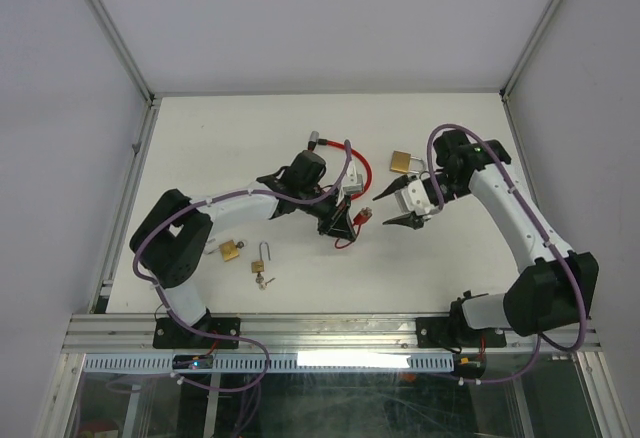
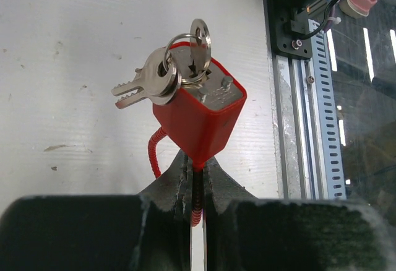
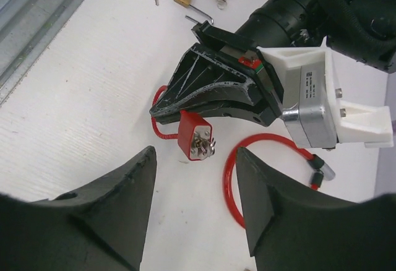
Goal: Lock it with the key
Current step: Lock the lock.
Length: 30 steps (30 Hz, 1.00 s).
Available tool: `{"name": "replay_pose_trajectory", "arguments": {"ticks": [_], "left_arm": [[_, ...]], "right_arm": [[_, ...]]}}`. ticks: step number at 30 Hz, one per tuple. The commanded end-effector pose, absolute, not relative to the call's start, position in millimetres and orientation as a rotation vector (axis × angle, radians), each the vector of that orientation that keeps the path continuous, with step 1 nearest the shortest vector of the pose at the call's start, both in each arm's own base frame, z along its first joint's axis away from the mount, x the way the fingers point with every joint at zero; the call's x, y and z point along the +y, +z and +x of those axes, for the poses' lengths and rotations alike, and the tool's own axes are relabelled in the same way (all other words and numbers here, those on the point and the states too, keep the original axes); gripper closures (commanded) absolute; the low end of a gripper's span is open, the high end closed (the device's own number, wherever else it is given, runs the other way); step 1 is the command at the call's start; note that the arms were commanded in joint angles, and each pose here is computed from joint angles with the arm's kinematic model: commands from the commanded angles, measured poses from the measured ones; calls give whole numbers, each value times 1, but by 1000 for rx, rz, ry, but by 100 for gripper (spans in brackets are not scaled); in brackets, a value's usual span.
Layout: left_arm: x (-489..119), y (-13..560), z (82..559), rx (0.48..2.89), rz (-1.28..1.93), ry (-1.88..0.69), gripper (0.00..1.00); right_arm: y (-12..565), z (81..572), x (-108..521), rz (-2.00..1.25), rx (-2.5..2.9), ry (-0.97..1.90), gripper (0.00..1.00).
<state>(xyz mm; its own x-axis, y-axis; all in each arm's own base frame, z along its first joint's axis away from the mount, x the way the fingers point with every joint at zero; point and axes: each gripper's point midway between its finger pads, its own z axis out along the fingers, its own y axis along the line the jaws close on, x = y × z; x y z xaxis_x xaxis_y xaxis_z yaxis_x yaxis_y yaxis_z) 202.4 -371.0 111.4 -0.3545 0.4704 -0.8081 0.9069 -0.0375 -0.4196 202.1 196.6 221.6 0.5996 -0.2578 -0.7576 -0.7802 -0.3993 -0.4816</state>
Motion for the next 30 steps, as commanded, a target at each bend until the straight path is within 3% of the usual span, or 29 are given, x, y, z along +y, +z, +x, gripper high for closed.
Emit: {"name": "replay_pose_trajectory", "arguments": {"ticks": [1,9,19,30], "left_arm": [[-377,133,198,1708,1491,-1350,100],[-379,135,192,1694,1514,-1363,100],[-379,136,188,1685,1527,-1381,100],[-378,142,182,1653,1541,-1417,100]], "right_arm": [[223,204,208,-1916,744,802,45],[203,208,213,-2012,720,854,60],[194,212,218,-2065,719,839,69],[189,219,218,-2109,679,758,72]]}}
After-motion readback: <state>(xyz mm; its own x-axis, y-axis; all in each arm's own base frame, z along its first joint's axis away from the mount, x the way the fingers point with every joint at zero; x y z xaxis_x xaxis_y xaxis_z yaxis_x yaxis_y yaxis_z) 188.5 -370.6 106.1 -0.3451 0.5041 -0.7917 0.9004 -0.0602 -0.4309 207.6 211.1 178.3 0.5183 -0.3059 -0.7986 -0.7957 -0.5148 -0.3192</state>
